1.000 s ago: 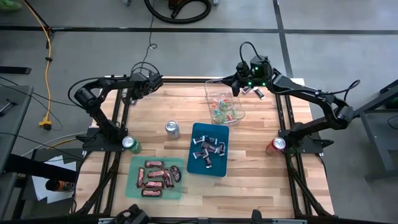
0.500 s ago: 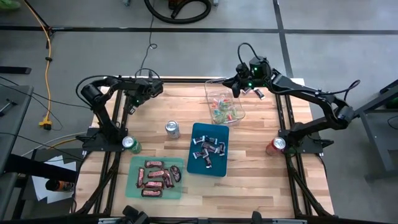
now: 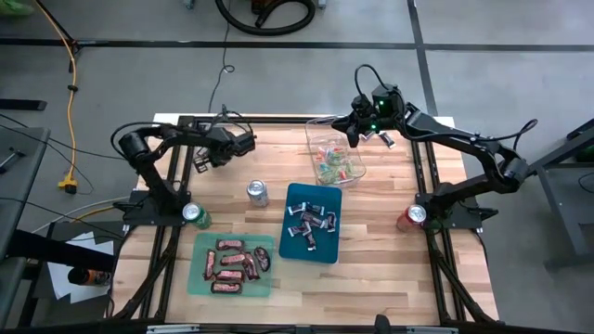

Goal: Sort candy
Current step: Put the brown-white chocolate into the blue bin

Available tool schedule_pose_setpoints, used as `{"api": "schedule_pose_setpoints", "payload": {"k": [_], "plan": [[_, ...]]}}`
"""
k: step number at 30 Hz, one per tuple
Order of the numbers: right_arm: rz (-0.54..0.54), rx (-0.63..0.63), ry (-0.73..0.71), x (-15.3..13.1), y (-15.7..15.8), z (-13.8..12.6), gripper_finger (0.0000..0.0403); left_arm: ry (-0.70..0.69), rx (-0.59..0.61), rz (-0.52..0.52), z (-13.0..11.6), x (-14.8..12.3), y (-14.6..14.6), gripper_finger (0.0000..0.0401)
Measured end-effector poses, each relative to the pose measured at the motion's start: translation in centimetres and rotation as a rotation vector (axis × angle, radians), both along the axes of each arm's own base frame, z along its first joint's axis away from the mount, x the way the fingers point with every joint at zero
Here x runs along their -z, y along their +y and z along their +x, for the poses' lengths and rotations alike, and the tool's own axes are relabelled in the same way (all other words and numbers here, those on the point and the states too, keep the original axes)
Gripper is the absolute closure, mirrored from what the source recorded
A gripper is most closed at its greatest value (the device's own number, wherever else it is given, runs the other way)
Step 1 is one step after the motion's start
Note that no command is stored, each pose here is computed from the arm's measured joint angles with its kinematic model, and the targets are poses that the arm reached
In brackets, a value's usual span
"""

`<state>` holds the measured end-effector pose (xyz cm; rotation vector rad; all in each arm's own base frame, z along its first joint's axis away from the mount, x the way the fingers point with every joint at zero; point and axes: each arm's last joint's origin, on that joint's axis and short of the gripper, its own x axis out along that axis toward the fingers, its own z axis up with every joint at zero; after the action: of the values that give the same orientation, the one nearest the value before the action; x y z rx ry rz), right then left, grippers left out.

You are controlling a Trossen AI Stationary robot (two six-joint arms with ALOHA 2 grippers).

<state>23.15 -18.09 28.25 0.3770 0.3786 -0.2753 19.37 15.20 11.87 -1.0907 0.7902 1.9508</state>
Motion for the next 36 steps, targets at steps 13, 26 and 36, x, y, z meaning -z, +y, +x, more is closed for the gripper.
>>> {"api": "schedule_pose_setpoints", "payload": {"k": [13, 26, 36], "plan": [[-0.002, 0.005, 0.002, 0.0, 0.0, 0.0, 0.0327, -0.213, 0.288, -0.085, 2.7, -3.3, -5.0, 0.0401], [-0.010, 0.025, 0.007, 0.0, -0.1, 0.0, 0.0327, -0.151, 0.267, 0.185, -4.4, -9.7, 0.4, 0.0401], [-0.020, 0.050, 0.016, 0.0, -0.2, 0.0, 0.0327, -0.044, -0.040, 0.248, -4.9, -4.7, 2.9, 0.0401]]}}
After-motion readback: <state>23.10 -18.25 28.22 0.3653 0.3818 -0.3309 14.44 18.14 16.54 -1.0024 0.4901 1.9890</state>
